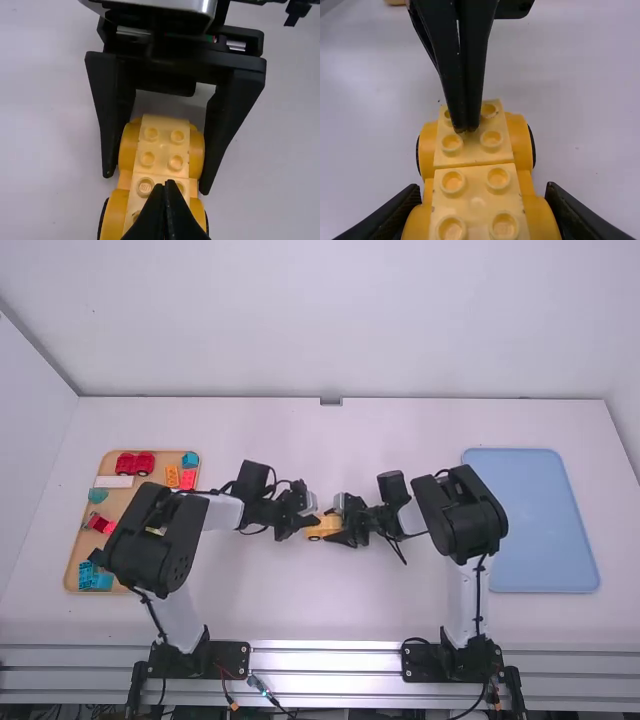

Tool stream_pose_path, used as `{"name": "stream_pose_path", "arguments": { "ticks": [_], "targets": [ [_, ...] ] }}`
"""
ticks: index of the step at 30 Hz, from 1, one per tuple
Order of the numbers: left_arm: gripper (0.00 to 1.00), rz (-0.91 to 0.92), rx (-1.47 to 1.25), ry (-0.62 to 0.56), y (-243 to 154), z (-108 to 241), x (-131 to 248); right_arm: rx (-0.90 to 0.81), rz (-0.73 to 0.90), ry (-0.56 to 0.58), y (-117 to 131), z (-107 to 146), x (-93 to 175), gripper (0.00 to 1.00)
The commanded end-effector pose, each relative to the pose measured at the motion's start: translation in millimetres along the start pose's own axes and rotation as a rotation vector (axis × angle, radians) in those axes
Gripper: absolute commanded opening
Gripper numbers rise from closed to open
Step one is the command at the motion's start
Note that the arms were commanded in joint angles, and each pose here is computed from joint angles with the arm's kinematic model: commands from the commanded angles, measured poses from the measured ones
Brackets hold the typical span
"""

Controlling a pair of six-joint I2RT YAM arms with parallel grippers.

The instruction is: Assemble lego blocks to make yellow taxi

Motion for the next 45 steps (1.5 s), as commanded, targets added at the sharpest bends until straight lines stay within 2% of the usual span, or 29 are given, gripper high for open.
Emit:
{"name": "stream_pose_path", "arguments": {
  "ticks": [1, 5, 11, 16, 19, 21, 22, 24, 25, 26, 31, 36, 41, 43, 45],
  "targets": [
    [0.02, 0.028, 0.06, 0.052, -12, 25, -8, -0.016, -0.003, 0.0, -1, 2, -2, 0.63],
    [0.02, 0.027, 0.071, 0.07, -18, 34, -9, -0.015, 0.0, 0.002, -2, 2, -2, 0.63],
    [0.02, -0.068, 0.128, 0.148, -16, 62, -11, -0.012, 0.0, 0.002, -2, 2, -2, 0.62],
    [0.02, -0.075, 0.111, 0.14, -16, 62, -11, -0.013, 0.0, 0.003, -2, 2, -2, 0.62],
    [0.02, -0.081, 0.097, 0.124, -9, 51, -9, -0.013, 0.0, 0.003, -2, 3, -2, 0.63],
    [0.34, -0.099, 0.069, 0.1, -2, 31, -2, -0.013, -0.001, 0.002, -2, 2, -2, 0.63],
    [0.4, -0.104, 0.064, 0.096, 0, 28, 0, -0.013, -0.001, 0.002, -2, 2, -2, 0.63],
    [0.76, -0.141, 0.026, 0.068, 8, -5, 14, -0.012, 0.0, 0.002, -2, 2, -2, 0.66],
    [0.91, -0.154, 0.021, 0.064, 10, -12, 18, -0.012, 0.0, 0.003, -2, 2, -2, 0.66],
    [0.99, -0.175, 0.008, 0.062, 12, -21, 23, -0.012, 0.0, 0.002, -2, 2, -2, 0.66],
    [0.99, -0.325, -0.048, 0.065, 17, -80, 79, -0.011, 0.0, 0.002, -2, 2, -2, 0.67],
    [0.99, -0.408, -0.098, 0.015, -1, -125, 128, 0.002, 0.006, -0.002, -4, 1, -2, 0.68],
    [0.99, -0.711, 0.124, -0.045, 14, -142, 176, 0.014, 0.01, -0.006, -5, 0, -2, 0.76],
    [0.99, -0.85, 0.245, -0.066, 23, -138, 196, 0.016, 0.012, -0.007, -6, -1, -2, 0.8],
    [0.99, -0.942, 0.31, -0.061, 30, -132, 208, 0.016, 0.012, -0.007, -6, -1, -2, 0.8]
  ]
}}
Point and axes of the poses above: each hand's point on the last joint's axis, 136 mm out from that joint toward the fingers, its own x axis back along the fingers, its own y axis along the line the jaws close on, z = x × y, the point moved 4 cm from there along x, back along the fingers, and after that the axes turned 5 degrees about x, right-handed, at the moved point
